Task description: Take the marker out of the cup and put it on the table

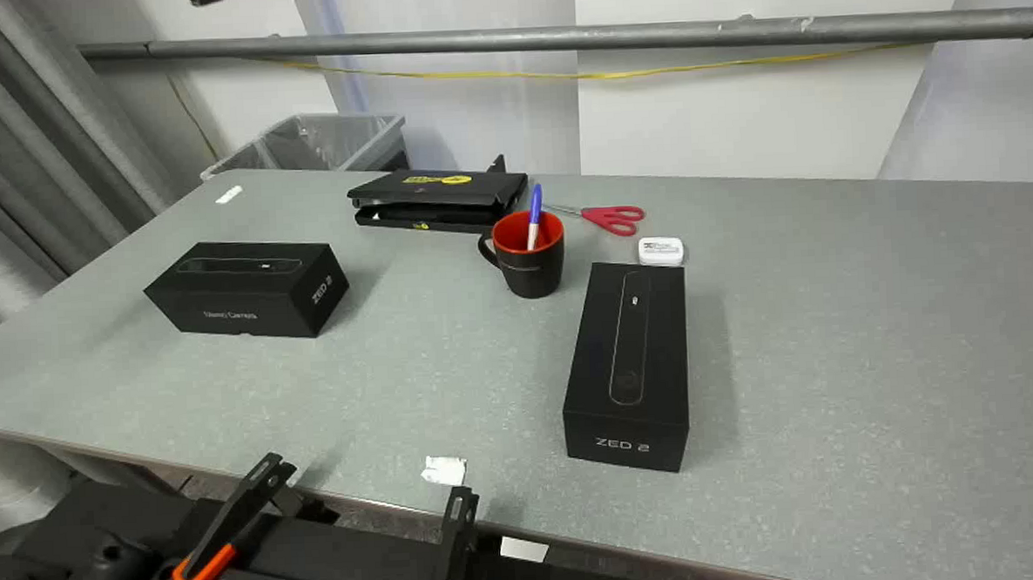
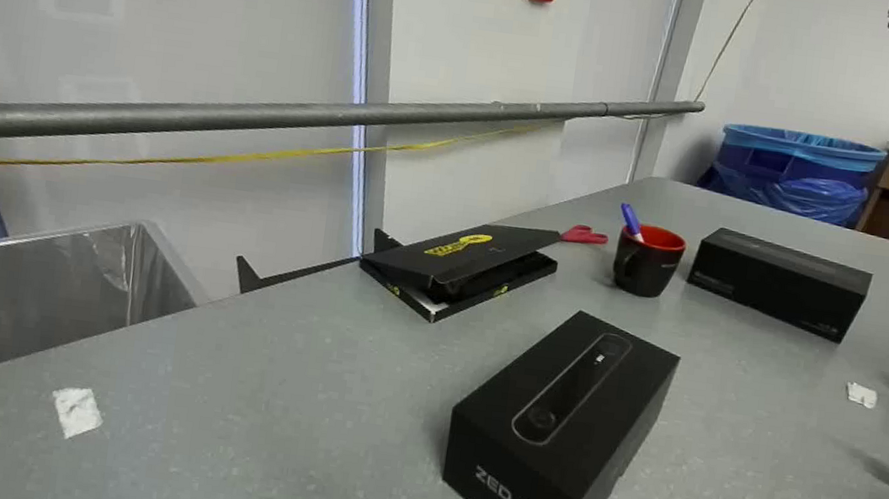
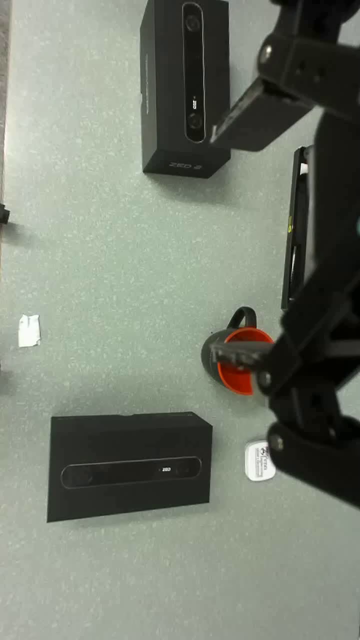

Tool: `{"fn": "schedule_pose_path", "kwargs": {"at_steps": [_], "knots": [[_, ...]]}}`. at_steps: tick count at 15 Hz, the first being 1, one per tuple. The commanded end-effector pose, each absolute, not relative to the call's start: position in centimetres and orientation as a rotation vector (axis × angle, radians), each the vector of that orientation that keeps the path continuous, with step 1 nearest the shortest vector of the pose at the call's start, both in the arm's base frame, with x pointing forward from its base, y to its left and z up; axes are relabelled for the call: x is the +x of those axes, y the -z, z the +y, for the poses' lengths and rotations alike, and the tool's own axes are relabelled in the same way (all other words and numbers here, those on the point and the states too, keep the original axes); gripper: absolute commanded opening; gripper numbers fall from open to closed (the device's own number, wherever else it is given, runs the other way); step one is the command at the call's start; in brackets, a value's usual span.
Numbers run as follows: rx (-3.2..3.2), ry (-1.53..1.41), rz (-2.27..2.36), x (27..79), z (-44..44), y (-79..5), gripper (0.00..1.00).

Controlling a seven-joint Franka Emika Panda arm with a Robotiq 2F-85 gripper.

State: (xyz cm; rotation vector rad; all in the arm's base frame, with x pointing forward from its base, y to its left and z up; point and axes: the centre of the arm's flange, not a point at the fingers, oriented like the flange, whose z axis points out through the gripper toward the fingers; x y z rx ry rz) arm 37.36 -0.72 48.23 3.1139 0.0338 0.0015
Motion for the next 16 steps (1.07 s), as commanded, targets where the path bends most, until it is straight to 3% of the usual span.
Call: {"fn": "schedule_pose_path", "kwargs": {"at_steps": [1, 11, 16], "knots": [[3.114, -0.001, 0.034, 37.4, -0.7, -48.2, 1.00], [3.078, -0.019, 0.013, 37.3, -0.6, -47.8, 1.00], [3.062, -0.113, 0.046, 42.7, -1.2, -43.0, 1.00]]}}
